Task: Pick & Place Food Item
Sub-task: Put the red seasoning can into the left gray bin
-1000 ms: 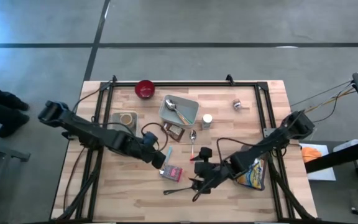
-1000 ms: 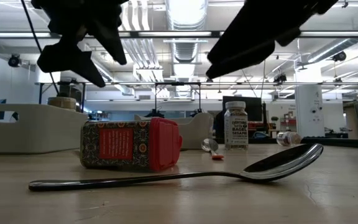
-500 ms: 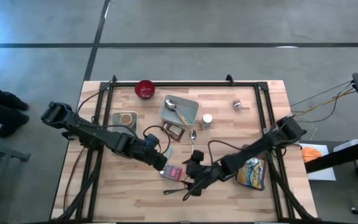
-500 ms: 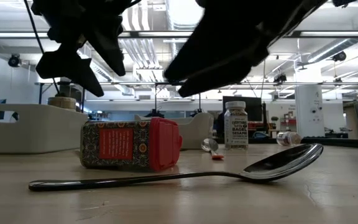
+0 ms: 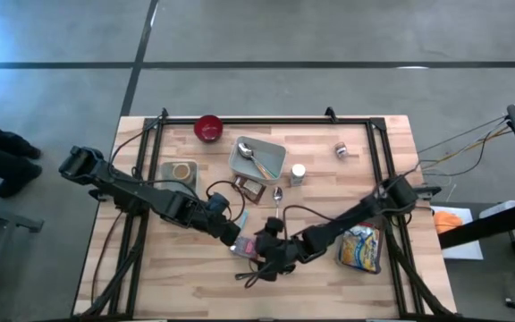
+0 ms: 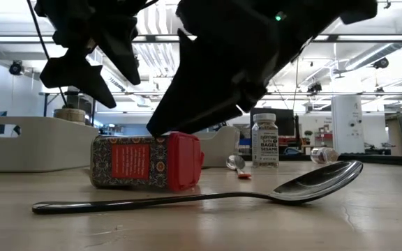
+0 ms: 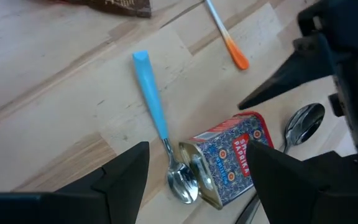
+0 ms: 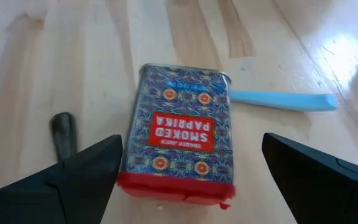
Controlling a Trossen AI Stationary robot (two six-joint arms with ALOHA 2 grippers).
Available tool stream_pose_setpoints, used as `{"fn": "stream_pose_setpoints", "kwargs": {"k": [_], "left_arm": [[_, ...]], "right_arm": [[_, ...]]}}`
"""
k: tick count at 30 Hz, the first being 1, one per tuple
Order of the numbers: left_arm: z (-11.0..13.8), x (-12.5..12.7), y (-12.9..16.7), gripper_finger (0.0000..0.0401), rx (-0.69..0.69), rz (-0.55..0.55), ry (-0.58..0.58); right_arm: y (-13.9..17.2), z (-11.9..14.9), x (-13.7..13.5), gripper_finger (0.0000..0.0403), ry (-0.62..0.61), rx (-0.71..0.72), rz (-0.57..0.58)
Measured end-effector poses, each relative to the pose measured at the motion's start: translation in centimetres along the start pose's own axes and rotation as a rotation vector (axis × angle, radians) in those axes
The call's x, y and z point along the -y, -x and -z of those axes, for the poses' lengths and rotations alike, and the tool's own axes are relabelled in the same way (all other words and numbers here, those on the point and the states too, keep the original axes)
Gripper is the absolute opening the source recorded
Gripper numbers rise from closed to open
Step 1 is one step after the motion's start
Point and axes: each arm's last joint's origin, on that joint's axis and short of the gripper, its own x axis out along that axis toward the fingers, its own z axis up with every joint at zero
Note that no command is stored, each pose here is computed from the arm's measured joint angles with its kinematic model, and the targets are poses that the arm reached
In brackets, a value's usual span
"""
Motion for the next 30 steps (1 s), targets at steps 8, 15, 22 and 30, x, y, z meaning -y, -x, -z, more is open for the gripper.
{"fn": "stream_pose_setpoints", "kwargs": {"k": [8,15,22,30], "left_arm": [[0.0,0.0,0.0,0.027,0.0,-0.001,-0.007],[0.0,0.0,0.0,0.027,0.0,0.0,-0.007],[0.0,0.0,0.0,0.027,0.001,0.003,-0.006],[0.0,0.0,0.0,0.027,0.001,0.003,-0.01]], "right_arm": [[-0.9,0.8,0.4,0.0383,-0.007,-0.022,0.017],[-1.6,1.2,0.6,0.0383,0.003,-0.035,0.023],[-1.6,1.2,0.7,0.0383,0.029,-0.036,0.024],[-1.9,1.2,0.8,0.0373,0.049,-0.047,-0.015]]}}
